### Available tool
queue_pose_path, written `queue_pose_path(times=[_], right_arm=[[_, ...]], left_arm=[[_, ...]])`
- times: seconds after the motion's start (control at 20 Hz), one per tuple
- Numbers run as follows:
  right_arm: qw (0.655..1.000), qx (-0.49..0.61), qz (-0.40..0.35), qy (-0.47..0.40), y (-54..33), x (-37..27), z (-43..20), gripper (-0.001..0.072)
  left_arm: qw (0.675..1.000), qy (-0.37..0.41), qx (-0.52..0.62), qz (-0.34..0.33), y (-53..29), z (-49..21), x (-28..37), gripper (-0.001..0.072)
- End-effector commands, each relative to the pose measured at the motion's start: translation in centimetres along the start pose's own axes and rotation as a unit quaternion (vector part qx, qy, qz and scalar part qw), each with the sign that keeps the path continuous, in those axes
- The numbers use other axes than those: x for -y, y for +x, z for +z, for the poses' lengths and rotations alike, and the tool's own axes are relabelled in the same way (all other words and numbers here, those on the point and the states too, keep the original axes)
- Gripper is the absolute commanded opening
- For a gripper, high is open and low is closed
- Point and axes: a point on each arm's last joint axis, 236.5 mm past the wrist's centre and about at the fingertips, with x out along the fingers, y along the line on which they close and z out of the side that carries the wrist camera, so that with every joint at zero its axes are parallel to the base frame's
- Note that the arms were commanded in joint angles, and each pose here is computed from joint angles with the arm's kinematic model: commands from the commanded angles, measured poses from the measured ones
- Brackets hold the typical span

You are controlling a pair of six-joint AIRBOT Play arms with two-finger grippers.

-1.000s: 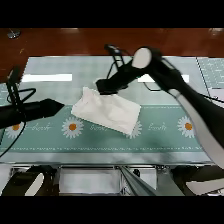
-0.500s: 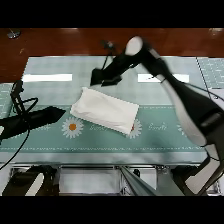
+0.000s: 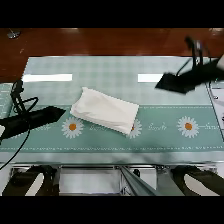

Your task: Fold the shirts.

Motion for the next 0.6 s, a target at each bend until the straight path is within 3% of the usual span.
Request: queue_pose_path(times=[0.0,0.3,0.55], right_arm=[[0.985,0.022,0.017,0.172,7.2,4.7,-8.0,0.0625],[0.962,-0.077,0.128,0.227,12.8,1.1,-11.6,0.0625],[0.960,-0.158,0.137,0.189,17.5,-2.9,-12.7,0.0624]], left_arm=[[1.000,-0.003,-0.010,0.003,0.3,-0.3,-0.3,0.0023],[0.999,-0.017,-0.033,0.011,1.5,-0.9,-1.2,0.0022],[0.999,-0.019,-0.037,0.013,1.7,-1.0,-1.3,0.0023]])
